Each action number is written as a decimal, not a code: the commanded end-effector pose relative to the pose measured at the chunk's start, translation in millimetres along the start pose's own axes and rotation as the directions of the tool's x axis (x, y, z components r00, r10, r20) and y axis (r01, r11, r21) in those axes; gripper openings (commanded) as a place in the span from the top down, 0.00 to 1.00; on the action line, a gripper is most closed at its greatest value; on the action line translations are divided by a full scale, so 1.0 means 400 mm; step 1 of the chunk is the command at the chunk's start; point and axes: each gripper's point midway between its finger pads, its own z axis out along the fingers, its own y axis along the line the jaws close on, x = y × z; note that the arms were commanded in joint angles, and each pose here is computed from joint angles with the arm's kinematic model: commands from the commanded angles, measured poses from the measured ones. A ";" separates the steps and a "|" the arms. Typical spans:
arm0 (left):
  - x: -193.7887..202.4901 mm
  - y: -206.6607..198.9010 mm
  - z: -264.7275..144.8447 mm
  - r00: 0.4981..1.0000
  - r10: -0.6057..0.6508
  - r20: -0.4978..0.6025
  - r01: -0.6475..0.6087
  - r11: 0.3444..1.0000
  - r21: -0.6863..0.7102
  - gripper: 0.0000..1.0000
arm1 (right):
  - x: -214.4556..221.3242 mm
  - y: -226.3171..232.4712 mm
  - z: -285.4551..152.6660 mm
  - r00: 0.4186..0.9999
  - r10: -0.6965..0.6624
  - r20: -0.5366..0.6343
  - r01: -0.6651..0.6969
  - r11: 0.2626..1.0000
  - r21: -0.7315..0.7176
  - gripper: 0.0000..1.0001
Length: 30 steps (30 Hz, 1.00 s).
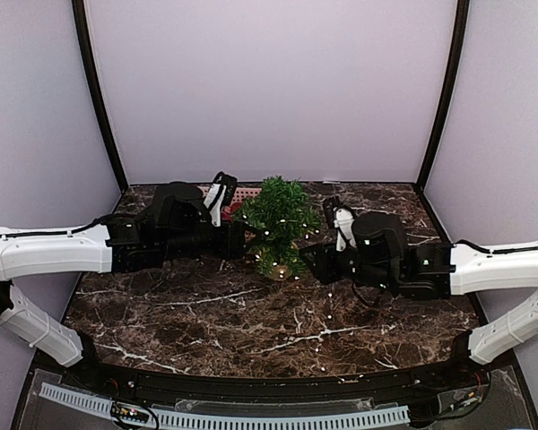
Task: Decorate the small christmas tree
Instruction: Adjust the side of the string light in the gap of branches.
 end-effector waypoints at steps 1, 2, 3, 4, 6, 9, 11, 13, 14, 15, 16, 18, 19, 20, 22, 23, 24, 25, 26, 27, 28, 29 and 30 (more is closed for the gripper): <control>-0.018 0.020 0.010 1.000 -0.012 0.011 0.012 0.999 -0.043 0.48 | -0.096 0.015 0.020 0.987 0.065 0.149 -0.075 0.995 0.060 0.70; -0.016 0.020 0.013 1.000 -0.013 0.010 0.013 0.999 -0.042 0.49 | -0.098 0.016 0.028 0.987 0.058 0.149 -0.070 0.995 0.074 0.71; -0.019 0.020 0.015 1.000 -0.014 0.016 0.015 0.999 -0.039 0.50 | -0.097 0.019 0.038 0.988 0.051 0.145 -0.063 0.995 0.080 0.72; -0.019 0.020 0.018 1.000 -0.015 0.016 0.016 0.999 -0.036 0.51 | -0.105 0.025 0.043 0.988 0.047 0.150 -0.060 0.995 0.082 0.72; -0.025 0.020 0.019 1.000 -0.018 0.026 0.018 0.999 -0.032 0.55 | -0.113 0.030 0.052 0.987 0.041 0.155 -0.055 0.995 0.088 0.73; -0.028 0.020 0.023 0.999 -0.020 0.036 0.021 0.999 -0.029 0.59 | -0.124 0.031 0.064 0.985 0.036 0.167 -0.055 0.992 0.109 0.74; -0.027 0.023 0.027 0.999 -0.019 0.035 0.020 0.999 -0.031 0.61 | -0.127 0.029 0.074 0.985 0.030 0.168 -0.052 0.990 0.128 0.74; -0.030 0.025 0.030 0.999 -0.021 0.038 0.022 0.999 -0.030 0.62 | -0.127 0.025 0.084 0.986 0.024 0.164 -0.049 0.987 0.152 0.74; -0.032 0.023 0.031 0.999 -0.020 0.041 0.021 0.999 -0.026 0.62 | -0.125 0.022 0.090 0.987 0.022 0.160 -0.049 0.985 0.165 0.74; -0.032 0.023 0.033 0.999 -0.020 0.043 0.021 0.999 -0.024 0.62 | -0.124 0.019 0.096 0.988 0.019 0.156 -0.047 0.983 0.177 0.74; -0.036 0.021 0.033 0.999 -0.019 0.048 0.020 1.000 -0.020 0.62 | -0.122 0.018 0.099 0.988 0.015 0.152 -0.044 0.982 0.186 0.75; -0.040 0.021 0.037 0.998 -0.018 0.052 0.019 1.000 -0.018 0.63 | -0.120 0.018 0.107 0.989 0.010 0.147 -0.038 0.980 0.195 0.76; -0.041 0.020 0.039 0.998 -0.016 0.054 0.017 1.000 -0.017 0.63 | -0.118 0.019 0.111 0.990 0.009 0.144 -0.037 0.980 0.195 0.77; -0.045 0.020 0.040 0.998 -0.016 0.059 0.017 1.000 -0.015 0.64 | -0.117 0.020 0.114 0.990 0.007 0.141 -0.035 0.980 0.195 0.78; -0.045 0.019 0.044 0.998 -0.014 0.062 0.015 1.000 -0.011 0.67 | -0.113 0.020 0.119 0.990 0.006 0.139 -0.033 0.980 0.196 0.84; -0.044 0.020 0.046 0.998 -0.015 0.062 0.015 1.000 -0.010 0.69 | -0.111 0.019 0.121 0.991 0.004 0.137 -0.031 0.980 0.197 0.88; -0.049 0.018 0.047 0.997 -0.015 0.070 0.015 1.000 -0.006 0.74 | -0.110 0.019 0.122 0.991 0.003 0.136 -0.029 0.980 0.197 0.93; -0.048 0.017 0.049 0.998 -0.011 0.070 0.011 1.000 0.001 0.77 | -0.105 0.020 0.124 0.991 0.001 0.132 -0.027 0.981 0.194 0.96; -0.054 0.013 0.049 0.997 -0.011 0.079 0.011 1.000 0.009 0.84 | -0.101 0.019 0.126 0.992 0.000 0.129 -0.025 0.981 0.191 1.00; -0.052 0.012 0.052 0.997 -0.011 0.078 0.010 1.000 0.012 0.86 | -0.097 0.019 0.126 0.992 -0.002 0.126 -0.022 0.982 0.189 1.00; -0.056 0.010 0.053 0.996 -0.012 0.085 0.011 1.000 0.015 0.90 | -0.091 0.016 0.127 0.993 -0.003 0.121 -0.020 0.982 0.189 1.00; -0.057 0.011 0.054 0.996 -0.014 0.087 0.013 1.000 0.016 0.91 | -0.081 0.012 0.126 0.994 -0.003 0.113 -0.019 0.982 0.190 1.00; -0.059 0.010 0.055 0.996 -0.016 0.091 0.014 1.000 0.017 0.94 | -0.072 0.009 0.126 0.994 0.000 0.108 -0.021 0.982 0.188 1.00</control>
